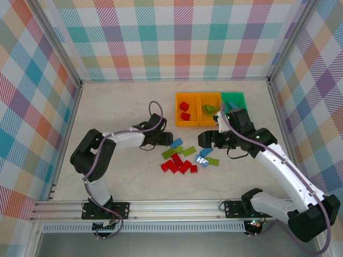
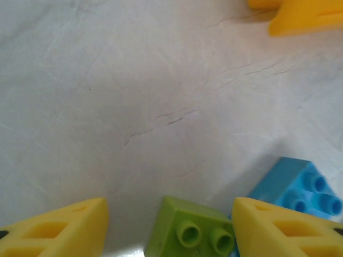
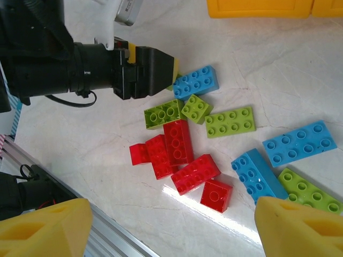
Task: Sort the legos into containers by color
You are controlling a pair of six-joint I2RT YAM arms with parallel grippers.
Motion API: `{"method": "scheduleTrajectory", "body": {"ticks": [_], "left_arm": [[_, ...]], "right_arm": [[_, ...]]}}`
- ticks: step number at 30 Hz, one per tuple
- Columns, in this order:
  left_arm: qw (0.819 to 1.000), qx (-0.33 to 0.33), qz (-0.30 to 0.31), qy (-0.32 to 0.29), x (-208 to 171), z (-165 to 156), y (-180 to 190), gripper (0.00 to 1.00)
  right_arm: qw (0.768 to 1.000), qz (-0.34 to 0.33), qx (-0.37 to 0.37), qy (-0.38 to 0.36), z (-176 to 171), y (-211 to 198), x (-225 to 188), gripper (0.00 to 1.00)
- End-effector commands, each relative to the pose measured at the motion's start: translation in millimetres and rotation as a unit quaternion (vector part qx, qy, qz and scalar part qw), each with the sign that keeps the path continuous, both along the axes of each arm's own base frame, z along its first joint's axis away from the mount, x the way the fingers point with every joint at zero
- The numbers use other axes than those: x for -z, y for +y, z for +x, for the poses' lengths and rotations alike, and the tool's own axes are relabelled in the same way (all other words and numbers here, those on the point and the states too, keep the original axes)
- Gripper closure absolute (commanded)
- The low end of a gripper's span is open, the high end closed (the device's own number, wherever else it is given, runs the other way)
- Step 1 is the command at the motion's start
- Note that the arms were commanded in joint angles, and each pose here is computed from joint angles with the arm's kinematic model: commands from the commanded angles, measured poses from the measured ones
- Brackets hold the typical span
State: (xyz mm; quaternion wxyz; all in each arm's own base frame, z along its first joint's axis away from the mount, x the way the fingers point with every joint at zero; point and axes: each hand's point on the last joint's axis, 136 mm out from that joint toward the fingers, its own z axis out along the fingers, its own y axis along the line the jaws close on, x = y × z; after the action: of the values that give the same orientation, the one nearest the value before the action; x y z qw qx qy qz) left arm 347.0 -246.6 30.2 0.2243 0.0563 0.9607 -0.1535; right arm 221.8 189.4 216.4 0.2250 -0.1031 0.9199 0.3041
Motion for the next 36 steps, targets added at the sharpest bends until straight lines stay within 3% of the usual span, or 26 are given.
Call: {"method": "scheduleTrajectory", "body": {"ticks": [1, 4, 7, 14, 17, 21, 26, 34, 36], "left_arm": [[0.999, 0.015, 0.023, 0.024, 5.9, -4.9, -2.5, 0.40], [0.998, 0.021, 0.031, 0.044, 12.8, -15.0, 1.9, 0.40], [0.994, 0.009, 0.078, 0.075, 26.0, -33.7, 25.4, 0.42], [0.985, -0.067, 0.152, 0.043, 24.0, -46.5, 86.0, 0.43], [0.992, -0.055, 0.112, 0.030, 14.6, -50.9, 78.6, 0.42], [1.000, 0.000, 0.015, -0.002, -4.7, -52.0, 44.7, 0.33], [0.996, -0.015, 0.084, 0.031, 16.6, -52.2, 63.0, 0.27], [0.993, -0.040, 0.084, 0.066, 36.6, -49.5, 58.5, 0.58], [0.992, -0.036, 0.090, 0.076, 34.7, -55.0, 61.1, 0.61]], "right_arm": [[1.000, 0.009, -0.004, 0.002, -5.4, 1.4, -2.0, 0.20], [1.000, 0.006, -0.001, 0.000, -5.5, -0.2, -1.5, 0.20], [1.000, 0.006, -0.002, -0.001, -5.1, 0.2, -0.6, 0.20], [1.000, 0.012, -0.010, 0.006, -1.5, 6.2, 1.3, 0.20], [1.000, 0.013, -0.013, 0.007, 0.6, 8.2, 1.5, 0.20], [1.000, 0.016, -0.017, 0.010, 1.9, 11.0, 0.1, 0.20], [1.000, 0.019, -0.013, 0.009, -0.2, 9.7, 0.1, 0.19], [1.000, 0.018, -0.011, 0.014, -4.4, 7.3, 0.8, 0.18], [1.000, 0.017, -0.012, 0.017, -5.5, 7.0, 0.9, 0.18]]}}
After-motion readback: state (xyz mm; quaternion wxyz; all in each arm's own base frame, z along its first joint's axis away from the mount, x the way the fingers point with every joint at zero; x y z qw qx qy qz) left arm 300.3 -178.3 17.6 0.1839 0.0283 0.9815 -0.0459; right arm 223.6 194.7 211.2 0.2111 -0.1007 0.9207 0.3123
